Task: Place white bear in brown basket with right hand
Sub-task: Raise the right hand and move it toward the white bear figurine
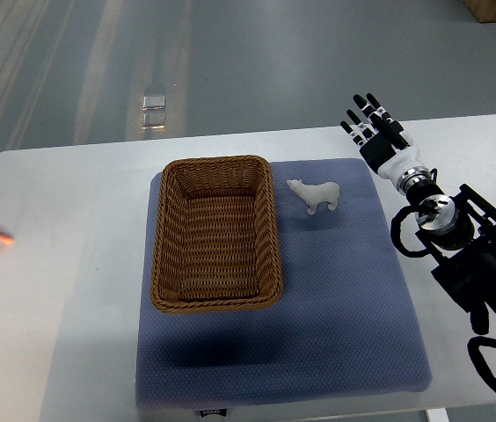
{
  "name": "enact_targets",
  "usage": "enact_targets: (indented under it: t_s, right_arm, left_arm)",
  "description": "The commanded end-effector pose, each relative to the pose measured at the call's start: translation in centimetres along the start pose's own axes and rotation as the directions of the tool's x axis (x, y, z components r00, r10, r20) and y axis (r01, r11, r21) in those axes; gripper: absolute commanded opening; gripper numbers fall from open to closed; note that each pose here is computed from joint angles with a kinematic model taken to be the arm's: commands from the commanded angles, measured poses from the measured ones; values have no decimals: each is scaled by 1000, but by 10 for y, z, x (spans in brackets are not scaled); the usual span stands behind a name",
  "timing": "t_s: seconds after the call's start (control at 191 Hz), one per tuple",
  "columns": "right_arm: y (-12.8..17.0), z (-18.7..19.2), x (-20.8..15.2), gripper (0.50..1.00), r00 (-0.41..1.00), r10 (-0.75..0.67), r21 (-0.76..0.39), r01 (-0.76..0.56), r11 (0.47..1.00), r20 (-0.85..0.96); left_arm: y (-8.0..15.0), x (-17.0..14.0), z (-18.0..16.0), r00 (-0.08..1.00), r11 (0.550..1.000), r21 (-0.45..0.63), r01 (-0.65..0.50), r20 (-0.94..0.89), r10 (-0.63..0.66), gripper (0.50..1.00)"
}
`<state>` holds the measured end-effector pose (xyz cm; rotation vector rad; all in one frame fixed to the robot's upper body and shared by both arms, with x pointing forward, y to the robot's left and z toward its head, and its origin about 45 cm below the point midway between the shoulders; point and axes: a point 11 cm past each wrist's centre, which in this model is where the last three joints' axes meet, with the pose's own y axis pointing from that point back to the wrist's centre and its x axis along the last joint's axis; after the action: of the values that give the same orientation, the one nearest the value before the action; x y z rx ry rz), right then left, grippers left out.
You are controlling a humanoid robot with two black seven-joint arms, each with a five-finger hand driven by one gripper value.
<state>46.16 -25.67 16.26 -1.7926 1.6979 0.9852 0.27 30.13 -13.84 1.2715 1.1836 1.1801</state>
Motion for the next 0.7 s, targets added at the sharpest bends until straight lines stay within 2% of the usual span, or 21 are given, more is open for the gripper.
enact_targets:
  t_s: [0.0, 0.167, 0.34, 0.46, 0.602, 0.696]
  right_arm:
    - [0, 0, 0, 926, 1000, 1, 0, -1, 1000, -1]
    - [0, 0, 0, 928, 1000, -3, -7, 3, 1000, -14]
    - [-1, 11, -8, 928, 994, -41, -70, 34, 997, -99]
    - [-6, -9, -23, 928, 968, -108, -94, 88, 992, -228]
    - [-13, -28, -55, 926, 816, -248, -184, 176, 967, -521]
    - [-13, -35, -74, 926, 588, -374, -331, 185, 925, -717]
  left_arm:
    - [0, 0, 0, 1000, 1000, 0, 0, 2, 0, 1000]
    - [0, 1, 0, 1000, 1000, 0, -2, 1, 2, 1000]
    - [0, 1, 0, 1000, 1000, 0, -5, 0, 5, 1000]
    - [0, 1, 0, 1000, 1000, 0, -5, 0, 5, 1000]
    - [0, 2, 0, 1000, 1000, 0, -8, -1, 8, 1000]
    - [0, 2, 0, 1000, 1000, 0, -8, -1, 8, 1000]
